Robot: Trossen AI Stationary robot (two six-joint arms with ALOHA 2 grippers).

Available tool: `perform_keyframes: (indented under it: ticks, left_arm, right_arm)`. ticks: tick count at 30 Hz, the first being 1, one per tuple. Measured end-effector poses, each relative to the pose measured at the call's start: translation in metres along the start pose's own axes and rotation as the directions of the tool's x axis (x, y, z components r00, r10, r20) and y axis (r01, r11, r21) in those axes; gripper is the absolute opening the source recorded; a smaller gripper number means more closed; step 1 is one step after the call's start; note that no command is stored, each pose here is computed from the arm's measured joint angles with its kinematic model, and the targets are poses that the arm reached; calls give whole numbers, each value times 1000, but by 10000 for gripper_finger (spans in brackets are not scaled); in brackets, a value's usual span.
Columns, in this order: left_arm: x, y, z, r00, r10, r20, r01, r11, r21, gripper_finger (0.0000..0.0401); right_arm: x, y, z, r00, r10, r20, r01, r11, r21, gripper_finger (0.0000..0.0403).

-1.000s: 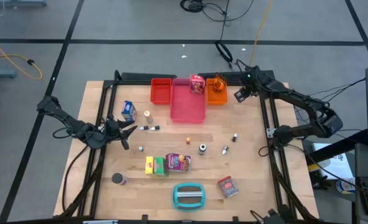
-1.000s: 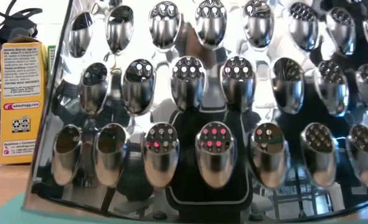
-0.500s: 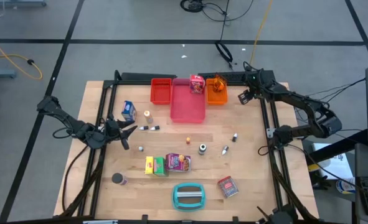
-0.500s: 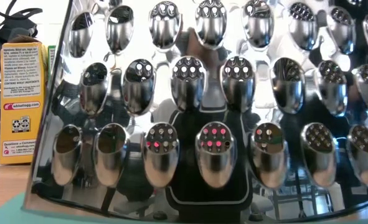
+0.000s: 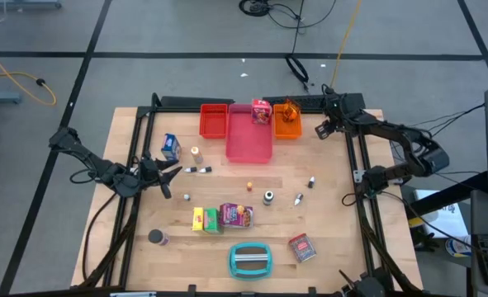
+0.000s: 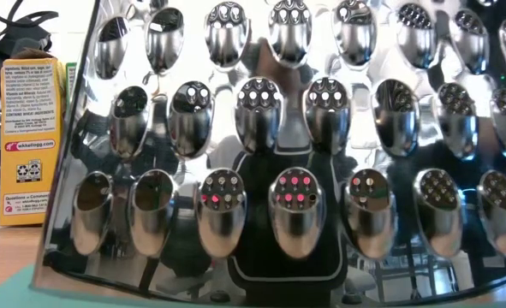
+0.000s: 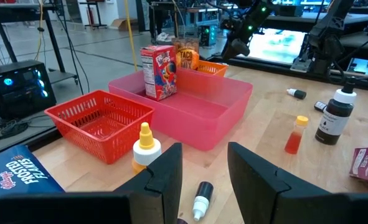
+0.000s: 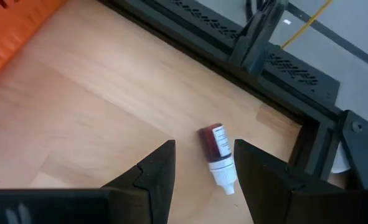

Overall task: Pick & Place Kitchen Items
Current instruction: Put the small red food coloring bottle into the red bin

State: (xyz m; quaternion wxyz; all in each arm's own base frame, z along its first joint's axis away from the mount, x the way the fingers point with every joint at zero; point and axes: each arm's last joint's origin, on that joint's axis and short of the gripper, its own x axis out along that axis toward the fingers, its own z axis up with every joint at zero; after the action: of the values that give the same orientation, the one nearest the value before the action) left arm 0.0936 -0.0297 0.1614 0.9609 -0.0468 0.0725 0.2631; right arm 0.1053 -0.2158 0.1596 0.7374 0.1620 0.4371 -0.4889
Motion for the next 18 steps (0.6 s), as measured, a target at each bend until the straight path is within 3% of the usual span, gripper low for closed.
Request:
perform_keyframes:
  ticks: [11, 18]
  left_arm:
    - [0, 0, 0, 1000, 0, 0, 0, 1000, 3, 129]
    - [0, 0, 0, 1000, 1, 0, -1, 1000, 2, 129]
  right_arm:
    - [1, -4, 0, 1000, 18, 8, -18, 1000, -3, 192]
    - [1, -4, 2, 1000, -4, 24, 4, 1000, 12, 191]
